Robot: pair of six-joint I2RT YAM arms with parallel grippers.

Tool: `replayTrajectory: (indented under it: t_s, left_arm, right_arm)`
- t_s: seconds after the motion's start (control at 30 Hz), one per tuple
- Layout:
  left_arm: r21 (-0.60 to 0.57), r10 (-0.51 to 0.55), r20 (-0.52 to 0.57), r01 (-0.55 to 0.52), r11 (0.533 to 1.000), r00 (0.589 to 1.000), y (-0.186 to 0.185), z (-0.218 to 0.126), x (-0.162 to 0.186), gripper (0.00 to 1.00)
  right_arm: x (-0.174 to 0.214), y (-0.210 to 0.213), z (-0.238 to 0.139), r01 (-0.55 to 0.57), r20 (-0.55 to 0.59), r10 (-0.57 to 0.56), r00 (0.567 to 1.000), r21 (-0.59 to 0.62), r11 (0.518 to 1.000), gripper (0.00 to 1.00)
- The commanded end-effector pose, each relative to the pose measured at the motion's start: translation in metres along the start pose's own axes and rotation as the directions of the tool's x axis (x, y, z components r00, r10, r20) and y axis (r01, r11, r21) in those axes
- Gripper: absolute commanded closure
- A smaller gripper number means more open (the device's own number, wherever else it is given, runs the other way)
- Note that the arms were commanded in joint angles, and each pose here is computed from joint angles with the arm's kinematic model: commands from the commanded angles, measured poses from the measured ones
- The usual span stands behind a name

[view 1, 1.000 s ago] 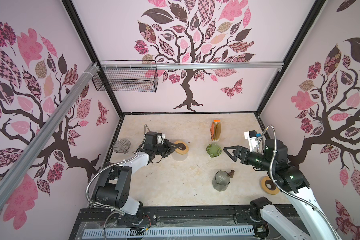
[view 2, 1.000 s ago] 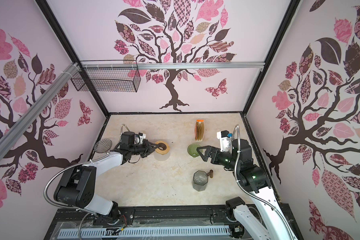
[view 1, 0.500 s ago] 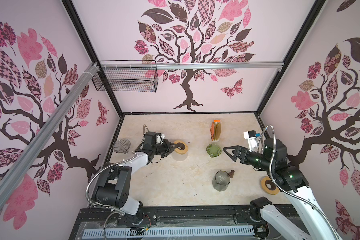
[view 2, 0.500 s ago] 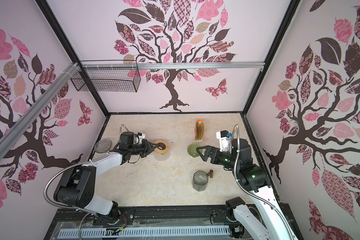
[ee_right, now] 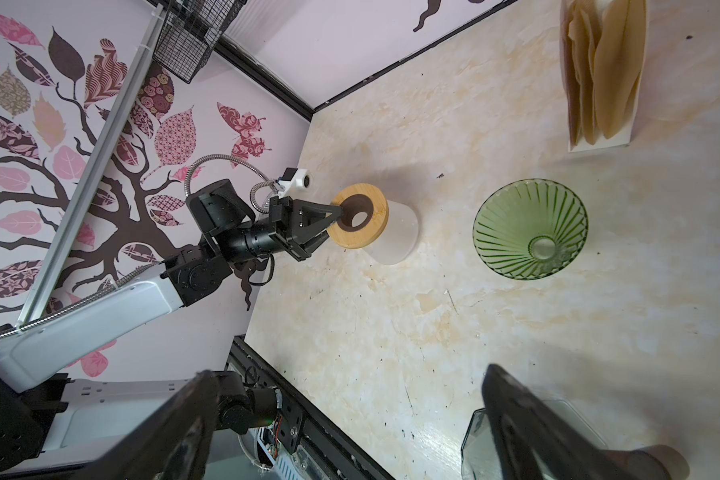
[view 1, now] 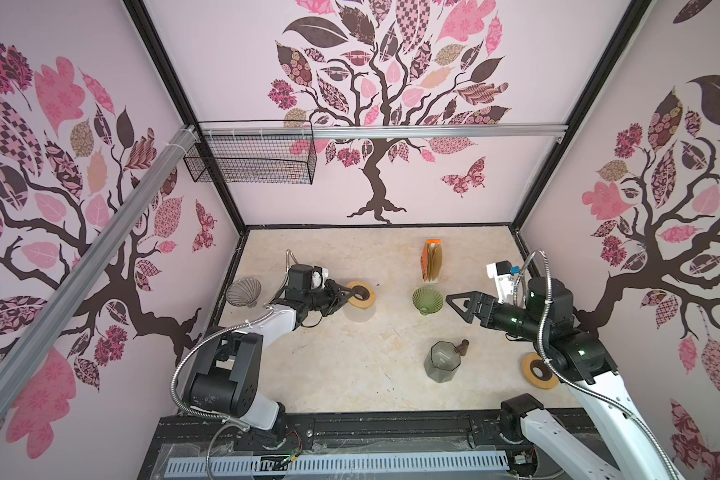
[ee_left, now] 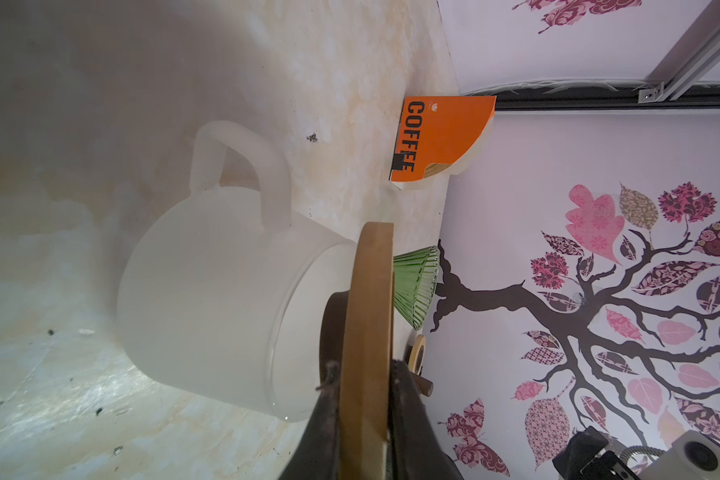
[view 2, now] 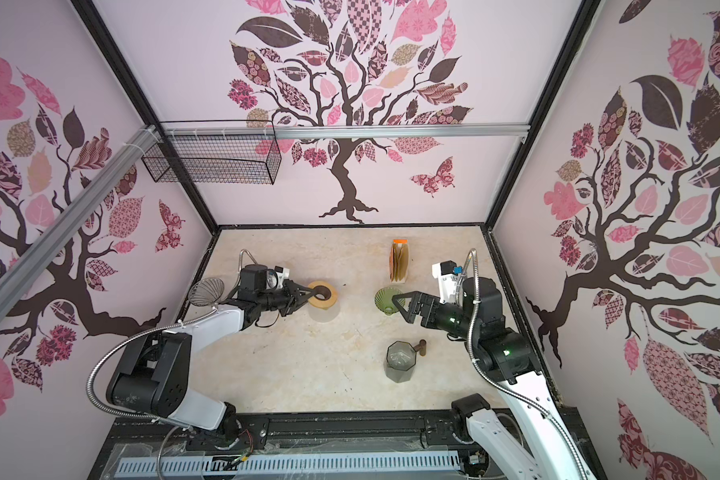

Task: Place the coffee filter in the dripper
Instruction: 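Lower the bamboo ring holder onto the white pitcher's mouth with the left gripper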

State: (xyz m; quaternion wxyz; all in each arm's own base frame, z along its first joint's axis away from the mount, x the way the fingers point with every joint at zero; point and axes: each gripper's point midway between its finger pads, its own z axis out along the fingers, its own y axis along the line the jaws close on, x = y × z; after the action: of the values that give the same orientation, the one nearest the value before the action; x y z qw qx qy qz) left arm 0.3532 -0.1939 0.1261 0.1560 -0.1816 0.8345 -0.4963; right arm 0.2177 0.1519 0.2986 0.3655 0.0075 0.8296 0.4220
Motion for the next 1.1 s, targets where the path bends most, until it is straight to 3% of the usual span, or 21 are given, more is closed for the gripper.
replayTrajectory:
  t_s: [0.0,1.07]
  left_arm:
    - [-0.055,-0.013,0.021,0.014,0.998,1.000,0.0184,-0.0049,0.0019,0.81]
    - [-0.106,0.016,0.007,-0.015,0.994,1.000,0.0209,-0.0085,0.0024,0.56]
  right_arm:
    - [0.0021,0.0027,0.0011,0.019,-0.007,-0.019,1.000,-0.017,1.000,0.00]
    - [0.0021,0.0024,0.0008,0.020,-0.002,-0.020,1.000,-0.017,1.000,0.00]
